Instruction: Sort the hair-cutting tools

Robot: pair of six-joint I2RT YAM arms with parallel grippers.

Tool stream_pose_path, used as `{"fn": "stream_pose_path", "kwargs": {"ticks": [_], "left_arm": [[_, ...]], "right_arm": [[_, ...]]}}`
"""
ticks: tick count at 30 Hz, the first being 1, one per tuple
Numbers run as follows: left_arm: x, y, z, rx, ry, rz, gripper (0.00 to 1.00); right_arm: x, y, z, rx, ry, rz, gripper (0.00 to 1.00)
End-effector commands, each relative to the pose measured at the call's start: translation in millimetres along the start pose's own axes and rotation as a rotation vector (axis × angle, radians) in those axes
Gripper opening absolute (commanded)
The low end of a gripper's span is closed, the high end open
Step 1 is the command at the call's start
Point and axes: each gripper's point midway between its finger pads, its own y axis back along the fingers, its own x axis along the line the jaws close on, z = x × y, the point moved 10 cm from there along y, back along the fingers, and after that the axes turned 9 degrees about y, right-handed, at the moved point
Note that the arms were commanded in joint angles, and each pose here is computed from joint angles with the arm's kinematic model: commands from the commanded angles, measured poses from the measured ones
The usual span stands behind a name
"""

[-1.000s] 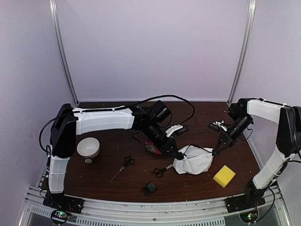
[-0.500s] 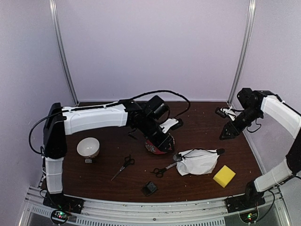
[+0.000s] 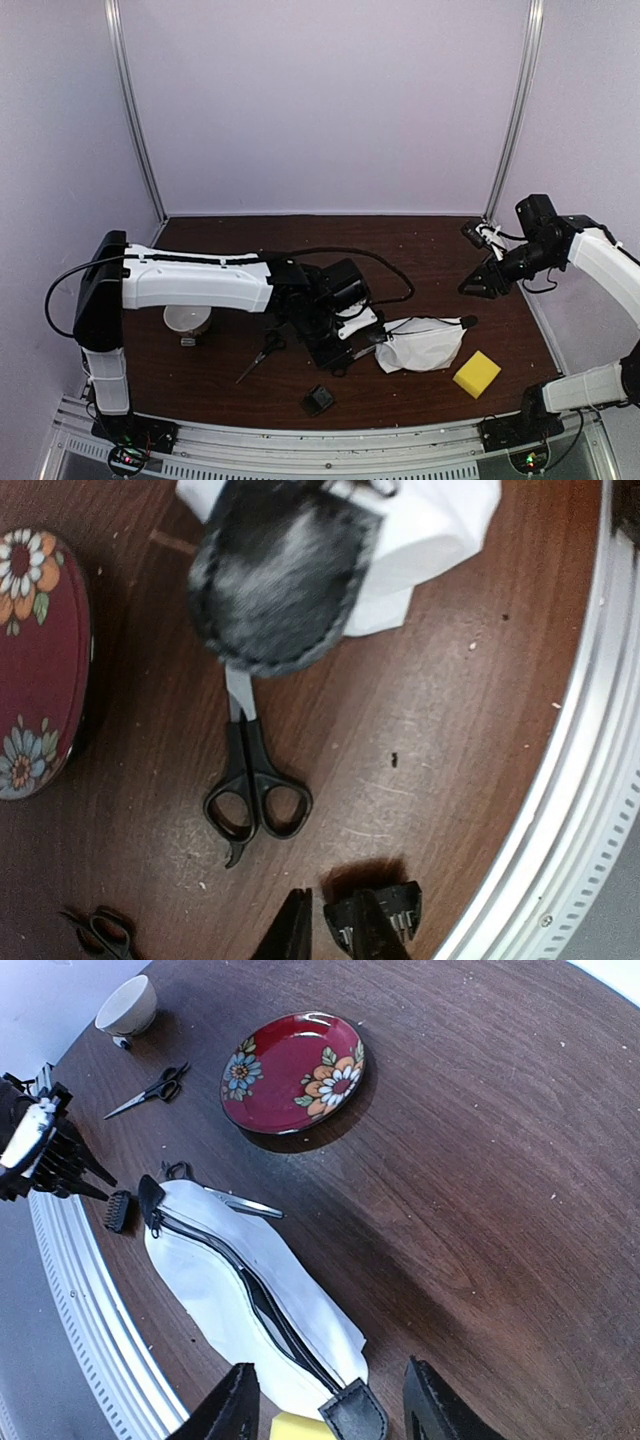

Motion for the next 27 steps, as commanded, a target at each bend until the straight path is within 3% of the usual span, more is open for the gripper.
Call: {"fn": "stream_pose_path", "kwargs": {"ticks": [1,3,6,9,14,27], "left_arm": [[3.9,-8.5,-8.0,0.024,-0.064,0.084,0.24],[-0.6,-13.2,-10.0,0.029,-0.117,0.096,0.29],[-0.5,-26.9,-9.5,0.058,-0.145,0.097,0.21],[-1.4,-37.7,-8.5,0.092,-0.16,0.08,0.19],[-1.7,-50.6,-7.7,0.112,-0.156,0.066,0.25],[1.6,-73.6,-2.0,0.134,-0.162,0.108,0.25]], "right_arm": [[2.9,-1.4,6.1,-0.077,0.029,0.029,0.5],[3.4,-0.7,6.0,-0.079,0.031,0.023,0.5],[3.1,-0.3,6.3,-0.085,0.032,0.014,0.5],[3.0,0.2,6.9,-0.079,0.032,0.013,0.5],[5.1,2.5,5.3,-0.075,0.038,-0.002,0.5],[4.9,-1.0,2.9,-0.075,0.036,0.017,0.5]]}}
